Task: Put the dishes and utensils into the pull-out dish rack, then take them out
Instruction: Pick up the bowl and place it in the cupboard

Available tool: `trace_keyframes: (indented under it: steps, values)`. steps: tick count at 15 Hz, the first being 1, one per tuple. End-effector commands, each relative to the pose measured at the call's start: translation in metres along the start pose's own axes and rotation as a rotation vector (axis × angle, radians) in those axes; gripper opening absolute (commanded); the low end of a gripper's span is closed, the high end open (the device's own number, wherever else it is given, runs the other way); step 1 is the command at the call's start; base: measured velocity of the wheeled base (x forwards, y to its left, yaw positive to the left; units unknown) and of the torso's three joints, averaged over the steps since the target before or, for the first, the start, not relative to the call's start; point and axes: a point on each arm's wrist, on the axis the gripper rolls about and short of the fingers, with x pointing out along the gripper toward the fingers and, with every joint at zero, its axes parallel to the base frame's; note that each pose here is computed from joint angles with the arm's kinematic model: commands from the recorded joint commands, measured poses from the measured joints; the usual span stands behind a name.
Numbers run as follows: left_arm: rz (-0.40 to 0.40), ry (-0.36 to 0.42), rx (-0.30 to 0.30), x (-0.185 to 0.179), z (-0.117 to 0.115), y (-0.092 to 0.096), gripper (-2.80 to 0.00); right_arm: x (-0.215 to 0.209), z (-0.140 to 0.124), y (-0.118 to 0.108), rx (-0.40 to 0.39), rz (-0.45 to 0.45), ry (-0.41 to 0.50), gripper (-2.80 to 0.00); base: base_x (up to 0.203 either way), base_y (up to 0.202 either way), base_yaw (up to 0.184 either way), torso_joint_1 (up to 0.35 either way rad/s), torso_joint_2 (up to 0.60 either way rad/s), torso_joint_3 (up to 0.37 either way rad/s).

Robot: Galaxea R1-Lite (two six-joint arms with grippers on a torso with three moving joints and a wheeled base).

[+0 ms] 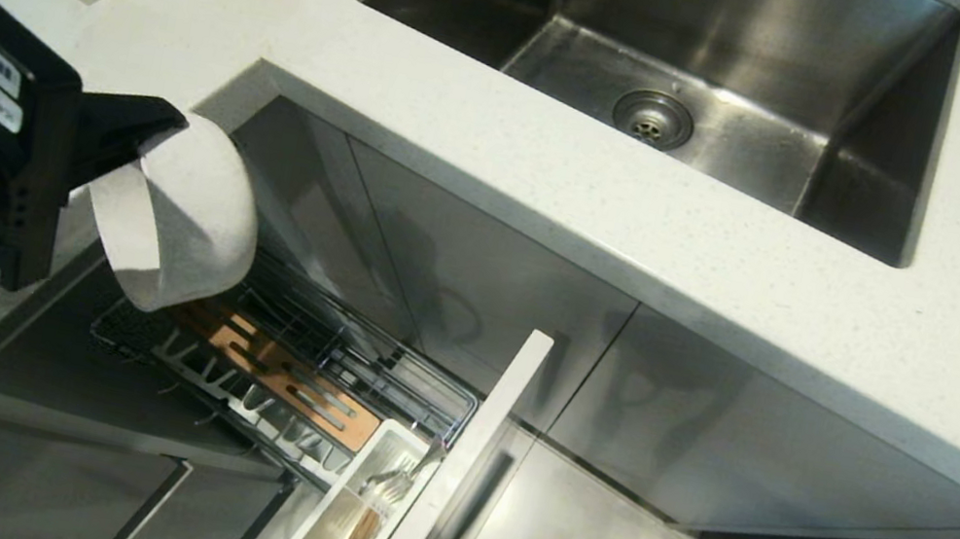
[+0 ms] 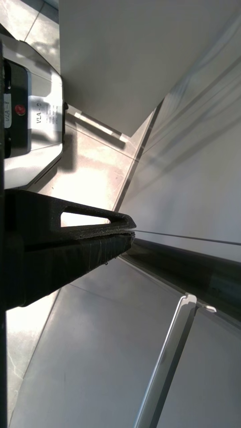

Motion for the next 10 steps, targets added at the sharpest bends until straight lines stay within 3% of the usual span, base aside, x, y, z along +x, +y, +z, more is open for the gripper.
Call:
trace_keyframes:
  steps: [1,4,10]
  values:
    - [0.022,0.012,-0.052,0.002,-0.007,0.006,-2.80,0.000,0.000,0.000,0.000,0.000,0.002,-2.80,0.000,0.000,0.000,0.000,0.00,0.000]
    - [0.051,0.021,-0.140,0.007,-0.015,0.013,-2.80,0.000,0.000,0.000,0.000,0.000,0.002,-2.80,0.000,0.000,0.000,0.000,0.00,0.000]
    - [0.066,0.000,-0.165,0.028,-0.046,0.025,-2.80,0.000,0.000,0.000,0.000,0.000,0.002,-2.80,0.000,0.000,0.000,0.000,0.00,0.000]
